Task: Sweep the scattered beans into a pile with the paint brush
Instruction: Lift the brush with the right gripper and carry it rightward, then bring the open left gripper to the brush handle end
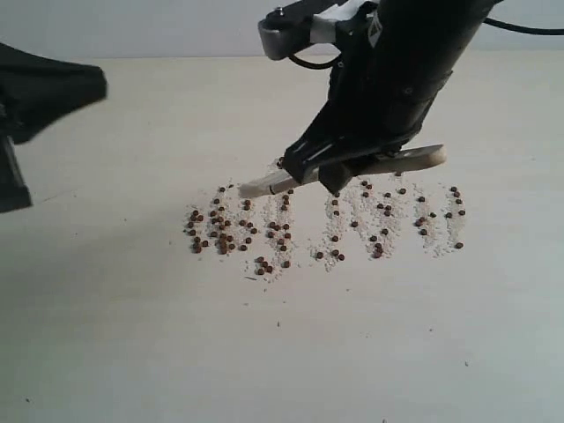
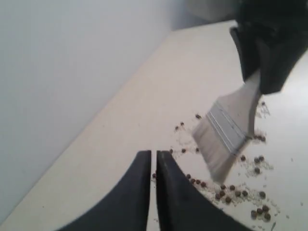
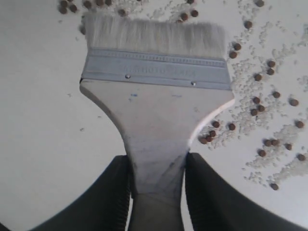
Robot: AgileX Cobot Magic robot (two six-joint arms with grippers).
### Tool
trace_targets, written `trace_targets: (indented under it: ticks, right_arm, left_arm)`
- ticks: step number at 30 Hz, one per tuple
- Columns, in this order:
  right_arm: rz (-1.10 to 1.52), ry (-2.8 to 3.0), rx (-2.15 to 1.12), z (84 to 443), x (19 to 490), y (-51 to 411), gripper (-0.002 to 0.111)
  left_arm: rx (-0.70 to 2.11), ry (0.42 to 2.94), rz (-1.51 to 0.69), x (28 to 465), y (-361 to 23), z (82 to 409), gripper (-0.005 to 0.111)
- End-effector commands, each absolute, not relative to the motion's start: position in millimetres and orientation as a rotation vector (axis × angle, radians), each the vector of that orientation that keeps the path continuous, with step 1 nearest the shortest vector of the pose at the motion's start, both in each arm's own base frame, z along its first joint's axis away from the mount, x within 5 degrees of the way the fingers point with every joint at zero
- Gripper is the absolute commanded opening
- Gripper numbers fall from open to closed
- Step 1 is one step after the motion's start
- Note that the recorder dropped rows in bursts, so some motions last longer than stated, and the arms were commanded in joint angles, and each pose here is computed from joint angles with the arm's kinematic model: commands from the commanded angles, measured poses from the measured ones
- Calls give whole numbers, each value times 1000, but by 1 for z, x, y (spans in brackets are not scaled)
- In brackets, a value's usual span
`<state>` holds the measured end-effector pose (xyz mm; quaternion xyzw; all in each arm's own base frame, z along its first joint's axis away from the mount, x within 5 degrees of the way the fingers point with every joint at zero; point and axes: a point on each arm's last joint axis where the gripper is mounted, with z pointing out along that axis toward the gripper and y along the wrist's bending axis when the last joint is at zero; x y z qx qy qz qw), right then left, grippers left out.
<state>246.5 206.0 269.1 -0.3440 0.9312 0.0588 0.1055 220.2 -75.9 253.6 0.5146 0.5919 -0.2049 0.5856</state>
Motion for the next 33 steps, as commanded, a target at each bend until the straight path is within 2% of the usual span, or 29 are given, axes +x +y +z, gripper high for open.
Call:
trace_targets:
  ticks: [1, 3, 6, 9, 13, 19, 22, 33]
  right_arm:
    - [218, 2742, -986, 278, 254, 213, 0]
    - [227, 2735, -982, 280, 256, 215, 0]
    - [242, 2739, -966, 280, 261, 219, 0]
    - [261, 2751, -947, 275, 265, 225, 0]
    - [278, 2741, -922, 271, 269, 228, 0]
    - [337, 2720, -903, 286, 271, 233, 0]
    - [356, 2724, -898, 288, 270, 234, 0]
    - [376, 2727, -908, 288, 269, 235, 0]
  left_arm:
    - [1426, 1319, -390, 236, -107, 229, 27]
    - [1479, 1305, -371, 239, -122, 219, 39]
    - [1525, 1289, -345, 239, -141, 207, 50]
    - [1583, 1287, -365, 234, -154, 196, 54]
    - [1628, 1258, -351, 233, -159, 191, 54]
    - [1589, 1263, -313, 242, -160, 181, 54]
    - [1509, 1255, -262, 250, -160, 183, 54]
    - [1498, 1215, -236, 252, -161, 184, 54]
